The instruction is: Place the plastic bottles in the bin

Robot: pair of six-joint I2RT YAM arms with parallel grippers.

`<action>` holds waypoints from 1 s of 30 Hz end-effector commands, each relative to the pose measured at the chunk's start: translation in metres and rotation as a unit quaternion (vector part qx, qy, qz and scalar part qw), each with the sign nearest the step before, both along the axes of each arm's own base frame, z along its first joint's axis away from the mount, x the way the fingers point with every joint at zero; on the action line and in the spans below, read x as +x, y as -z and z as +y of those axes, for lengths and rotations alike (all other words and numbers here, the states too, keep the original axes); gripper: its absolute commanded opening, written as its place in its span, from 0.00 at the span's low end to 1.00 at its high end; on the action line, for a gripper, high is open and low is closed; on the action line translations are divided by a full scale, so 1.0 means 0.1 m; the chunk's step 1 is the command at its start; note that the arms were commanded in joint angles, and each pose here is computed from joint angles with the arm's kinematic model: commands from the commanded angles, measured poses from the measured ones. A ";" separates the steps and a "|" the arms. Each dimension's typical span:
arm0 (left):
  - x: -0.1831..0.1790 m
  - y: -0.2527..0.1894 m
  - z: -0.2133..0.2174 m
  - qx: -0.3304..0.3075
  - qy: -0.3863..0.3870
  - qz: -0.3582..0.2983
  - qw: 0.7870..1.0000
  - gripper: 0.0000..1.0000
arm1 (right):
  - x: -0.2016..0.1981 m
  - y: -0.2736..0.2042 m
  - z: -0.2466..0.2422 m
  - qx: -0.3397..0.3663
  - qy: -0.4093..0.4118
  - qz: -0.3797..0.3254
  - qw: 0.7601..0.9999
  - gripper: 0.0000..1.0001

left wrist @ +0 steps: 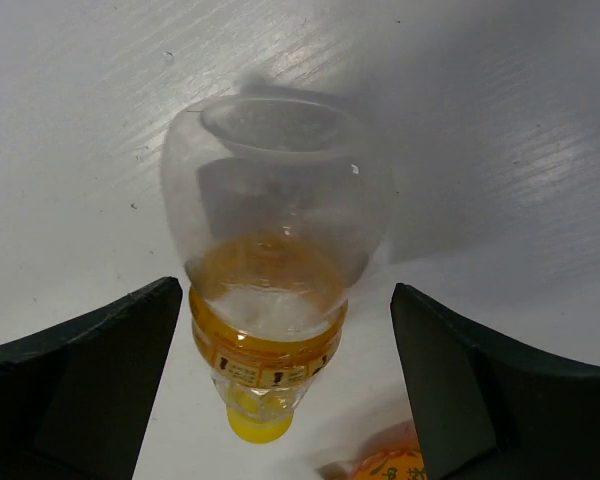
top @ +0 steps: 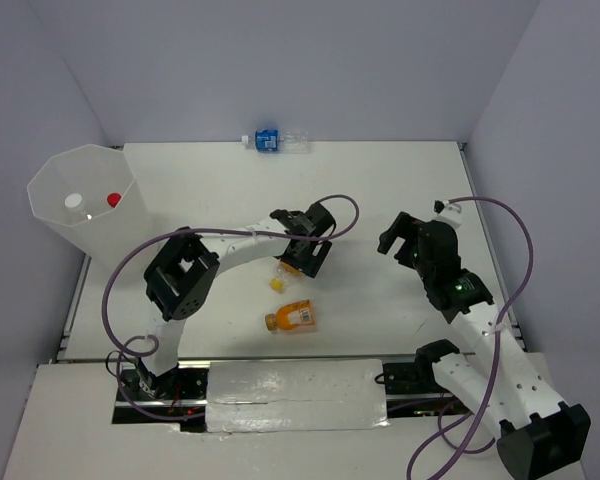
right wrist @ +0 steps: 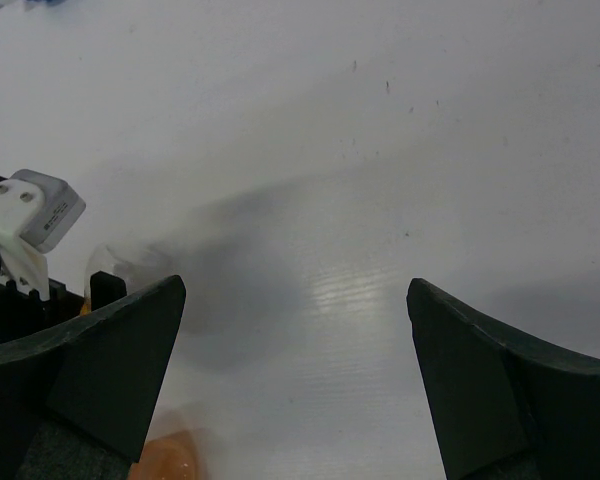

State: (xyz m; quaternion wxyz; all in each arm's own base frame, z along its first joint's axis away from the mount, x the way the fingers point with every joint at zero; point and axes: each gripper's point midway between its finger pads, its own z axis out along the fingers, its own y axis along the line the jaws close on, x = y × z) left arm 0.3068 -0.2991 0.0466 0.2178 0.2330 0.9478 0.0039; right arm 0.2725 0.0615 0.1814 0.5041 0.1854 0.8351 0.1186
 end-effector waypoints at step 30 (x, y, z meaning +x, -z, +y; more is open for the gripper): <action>0.81 -3.60 2.97 -0.092 -0.402 -0.399 0.819 0.67 | 0.15 -0.11 0.37 0.077 -0.056 -0.012 0.995 1.00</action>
